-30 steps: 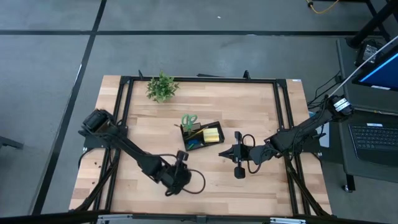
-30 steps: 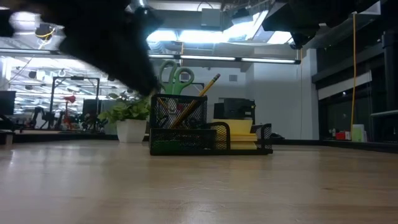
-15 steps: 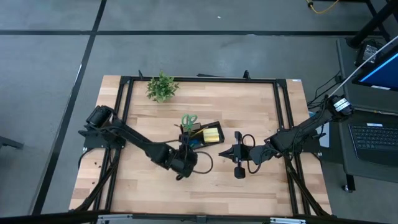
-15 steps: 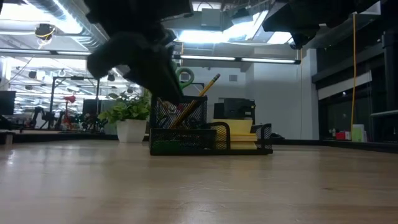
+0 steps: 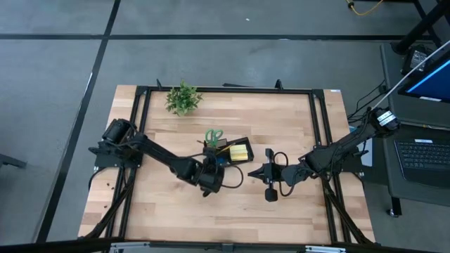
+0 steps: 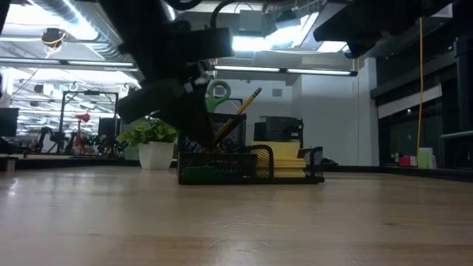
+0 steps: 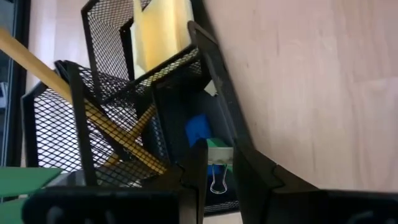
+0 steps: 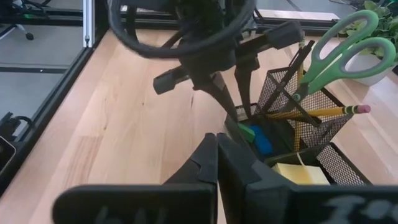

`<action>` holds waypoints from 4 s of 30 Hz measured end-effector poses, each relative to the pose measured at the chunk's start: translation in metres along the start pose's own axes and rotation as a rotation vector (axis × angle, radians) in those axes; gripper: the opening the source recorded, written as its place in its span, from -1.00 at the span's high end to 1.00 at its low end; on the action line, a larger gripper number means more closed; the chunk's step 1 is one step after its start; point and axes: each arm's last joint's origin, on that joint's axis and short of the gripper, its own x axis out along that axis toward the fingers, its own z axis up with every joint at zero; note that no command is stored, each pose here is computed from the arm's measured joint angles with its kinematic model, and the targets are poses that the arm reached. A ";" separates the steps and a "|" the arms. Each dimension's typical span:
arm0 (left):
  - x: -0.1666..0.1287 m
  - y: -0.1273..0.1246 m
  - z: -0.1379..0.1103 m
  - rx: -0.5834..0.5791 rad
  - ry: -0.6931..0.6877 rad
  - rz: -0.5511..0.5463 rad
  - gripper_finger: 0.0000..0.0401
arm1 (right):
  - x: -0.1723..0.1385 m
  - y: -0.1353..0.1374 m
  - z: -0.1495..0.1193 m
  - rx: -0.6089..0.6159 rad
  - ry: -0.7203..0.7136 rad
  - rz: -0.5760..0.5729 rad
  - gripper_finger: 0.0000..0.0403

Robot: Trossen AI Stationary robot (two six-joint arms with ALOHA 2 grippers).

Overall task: Pick and place office supplies into organizer
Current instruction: Put the top yellow binder clip into the black desk organizer, then return to Home Position

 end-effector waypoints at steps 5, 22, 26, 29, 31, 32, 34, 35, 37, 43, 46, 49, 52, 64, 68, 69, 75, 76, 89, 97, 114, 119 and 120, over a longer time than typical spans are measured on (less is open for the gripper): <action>0.003 0.004 0.000 -0.010 0.007 0.006 0.73 | 0.000 0.000 -0.001 -0.002 0.005 -0.001 0.97; 0.007 0.010 -0.002 -0.059 0.037 -0.004 0.55 | 0.000 0.000 -0.001 -0.001 0.004 -0.001 0.96; 0.006 0.010 -0.002 -0.067 0.036 -0.007 0.50 | 0.000 0.000 -0.001 0.001 0.004 -0.001 0.95; 0.003 0.011 -0.001 -0.056 0.025 -0.018 0.48 | 0.000 0.000 0.000 0.018 0.004 -0.001 0.95; -0.004 0.012 0.001 -0.035 0.006 -0.019 0.50 | 0.000 0.000 0.000 0.012 0.004 -0.001 0.96; -0.009 0.012 0.002 -0.020 -0.008 -0.019 0.52 | 0.000 0.000 0.000 -0.006 0.004 -0.002 0.97; -0.021 0.016 0.004 0.002 -0.042 -0.026 0.56 | 0.000 0.000 0.001 -0.027 -0.004 0.000 0.98; -0.028 0.020 0.005 0.002 -0.062 -0.031 0.58 | -0.002 -0.001 0.002 -0.026 -0.009 0.001 0.97; -0.044 0.028 0.007 -0.008 -0.104 -0.037 0.64 | -0.006 -0.002 0.006 -0.014 -0.028 0.005 0.97; -0.098 0.066 0.003 -0.075 -0.231 -0.030 0.85 | -0.025 -0.009 0.022 -0.025 -0.101 0.016 0.96; -0.125 0.085 -0.004 -0.118 -0.289 -0.008 0.96 | -0.036 -0.014 0.030 -0.055 -0.138 0.018 0.96; -0.148 0.100 -0.013 -0.148 -0.335 0.016 0.98 | -0.049 -0.020 0.034 -0.060 -0.149 0.019 0.96; -0.166 0.111 -0.025 -0.141 -0.361 0.011 0.99 | -0.061 -0.026 0.035 -0.063 -0.133 0.016 0.96; -0.126 0.084 -0.104 -0.296 -0.642 -0.110 0.99 | -0.076 -0.036 0.028 -0.072 -0.120 0.012 0.95; -0.105 0.074 -0.130 -0.300 -0.730 -0.106 0.99 | -0.069 -0.038 0.009 -0.079 -0.094 0.006 0.95; -0.103 0.076 -0.135 -0.312 -0.744 -0.099 0.99 | -0.069 -0.040 0.005 -0.064 -0.090 0.002 0.95; -0.110 0.097 -0.158 -0.363 -0.819 -0.081 0.99 | -0.081 -0.056 -0.001 0.002 -0.160 -0.027 0.95; -0.112 0.101 -0.162 -0.358 -0.825 -0.071 0.99 | -0.085 -0.059 -0.001 0.004 -0.177 -0.031 0.95; -0.097 0.100 -0.217 -0.453 -0.939 -0.044 0.99 | -0.120 -0.084 -0.031 0.001 -0.309 0.020 0.98; -0.091 0.093 -0.230 -0.461 -1.020 -0.088 1.00 | -0.121 -0.091 -0.064 0.019 -0.360 0.025 0.98; -0.072 0.100 -0.236 -0.552 -0.984 -0.006 0.99 | -0.120 -0.095 -0.101 0.016 -0.502 0.049 0.98; -0.069 0.100 -0.237 -0.567 -0.967 -0.041 0.99 | -0.120 -0.095 -0.103 -0.019 -0.480 0.041 0.98; -0.069 0.101 -0.238 -0.567 -0.961 -0.038 0.99 | -0.119 -0.095 -0.104 -0.035 -0.470 0.038 0.98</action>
